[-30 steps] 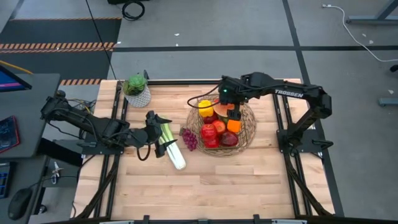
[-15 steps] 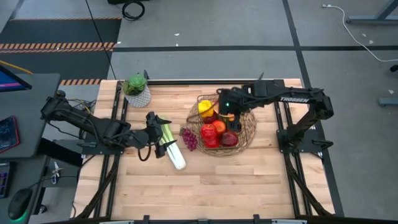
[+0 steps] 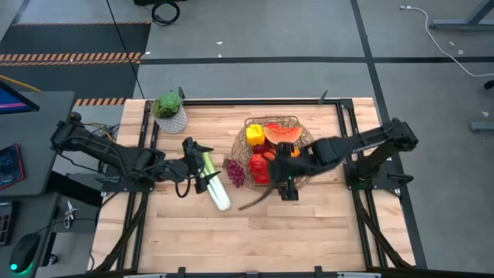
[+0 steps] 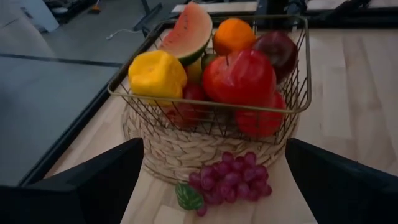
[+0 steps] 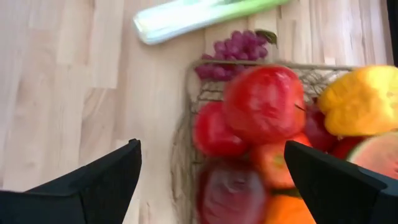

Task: Build produce basket
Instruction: Put the spring onions into the wire basket

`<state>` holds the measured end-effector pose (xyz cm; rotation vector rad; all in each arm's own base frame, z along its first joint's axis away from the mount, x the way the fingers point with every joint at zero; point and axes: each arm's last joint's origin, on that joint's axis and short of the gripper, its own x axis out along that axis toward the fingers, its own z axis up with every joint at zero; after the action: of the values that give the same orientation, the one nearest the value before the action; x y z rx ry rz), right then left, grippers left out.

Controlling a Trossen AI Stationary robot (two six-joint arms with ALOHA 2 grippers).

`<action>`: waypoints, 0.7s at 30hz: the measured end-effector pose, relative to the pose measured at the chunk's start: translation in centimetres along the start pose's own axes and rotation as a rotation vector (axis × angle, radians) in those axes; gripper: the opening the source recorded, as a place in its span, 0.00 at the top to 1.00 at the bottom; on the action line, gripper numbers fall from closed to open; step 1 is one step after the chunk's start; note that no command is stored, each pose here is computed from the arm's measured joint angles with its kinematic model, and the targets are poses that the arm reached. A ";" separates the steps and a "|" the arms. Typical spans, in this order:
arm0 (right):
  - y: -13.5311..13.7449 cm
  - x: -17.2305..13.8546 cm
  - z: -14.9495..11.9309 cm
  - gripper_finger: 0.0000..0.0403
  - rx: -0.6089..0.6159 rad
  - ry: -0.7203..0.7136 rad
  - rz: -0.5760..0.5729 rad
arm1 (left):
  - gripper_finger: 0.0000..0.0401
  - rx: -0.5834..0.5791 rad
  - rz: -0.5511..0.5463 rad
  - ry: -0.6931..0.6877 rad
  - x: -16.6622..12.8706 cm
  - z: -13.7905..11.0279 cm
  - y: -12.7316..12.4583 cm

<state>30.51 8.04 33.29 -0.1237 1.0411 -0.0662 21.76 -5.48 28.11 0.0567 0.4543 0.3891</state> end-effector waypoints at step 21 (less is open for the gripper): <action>6.3 3.0 -7.0 0.02 -0.131 0.085 -0.170 | 0.00 -0.020 -0.130 0.164 2.8 -0.5 -1.4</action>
<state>25.93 13.47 26.38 -0.3303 1.1184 -0.1583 24.39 -5.74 26.31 -0.0248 0.6123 0.2711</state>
